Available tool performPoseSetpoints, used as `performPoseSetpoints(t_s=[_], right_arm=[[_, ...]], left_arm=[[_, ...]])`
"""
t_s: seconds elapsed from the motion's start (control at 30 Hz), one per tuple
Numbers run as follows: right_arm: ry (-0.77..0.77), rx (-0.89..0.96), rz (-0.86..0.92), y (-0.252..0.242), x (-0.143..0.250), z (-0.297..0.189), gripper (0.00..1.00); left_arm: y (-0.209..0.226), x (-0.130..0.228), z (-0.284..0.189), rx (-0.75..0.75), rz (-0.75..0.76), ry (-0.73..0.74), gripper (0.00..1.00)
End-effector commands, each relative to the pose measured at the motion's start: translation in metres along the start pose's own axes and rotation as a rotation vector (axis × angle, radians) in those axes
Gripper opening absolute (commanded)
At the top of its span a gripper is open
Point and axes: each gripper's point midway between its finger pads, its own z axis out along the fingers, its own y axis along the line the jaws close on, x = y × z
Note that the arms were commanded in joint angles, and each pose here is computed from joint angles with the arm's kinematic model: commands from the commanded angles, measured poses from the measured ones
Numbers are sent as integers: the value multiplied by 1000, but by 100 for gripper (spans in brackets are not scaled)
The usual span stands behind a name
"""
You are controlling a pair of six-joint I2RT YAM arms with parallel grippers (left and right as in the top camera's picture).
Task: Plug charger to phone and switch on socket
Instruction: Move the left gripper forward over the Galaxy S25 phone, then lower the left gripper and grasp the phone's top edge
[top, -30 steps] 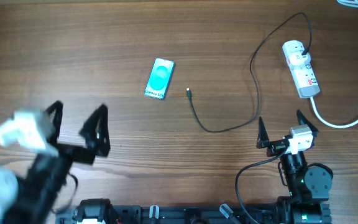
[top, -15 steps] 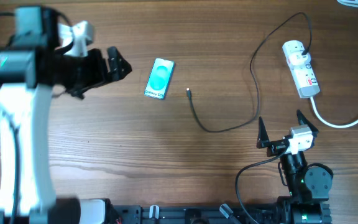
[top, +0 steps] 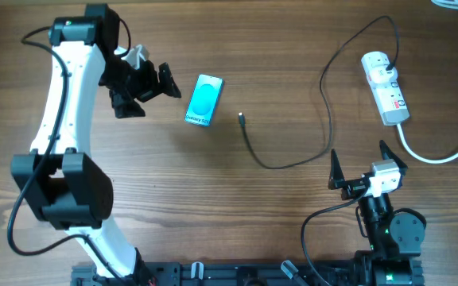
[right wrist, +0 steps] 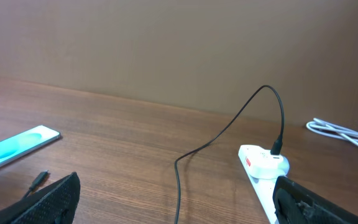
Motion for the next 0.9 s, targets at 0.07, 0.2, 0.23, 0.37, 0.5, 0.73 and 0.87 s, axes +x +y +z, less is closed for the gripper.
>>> performPoseSetpoints(t_s=[0.07, 0.2, 0.23, 0.37, 0.5, 0.73, 0.87], right_arm=[[-7, 22, 6, -4, -1, 0, 100], [-7, 22, 6, -4, -1, 0, 100], [-7, 22, 6, -4, -2, 0, 100], [-7, 22, 6, -4, -1, 0, 100], [-7, 22, 6, -4, -1, 0, 100], [-7, 22, 6, -4, -1, 0, 100], [-7, 22, 6, -4, -1, 0, 100]], left_arm=[[-6, -4, 1, 19, 6, -9, 28], [-8, -6, 7, 16, -33, -12, 4], [-9, -6, 9, 16, -29, -14, 4], [-15, -5, 24, 11, -20, -9, 4], [-21, 1, 48, -48, 43, 0, 9], [-12, 4, 81, -341, 94, -83, 34], [-21, 0, 94, -358, 143, -117, 95]])
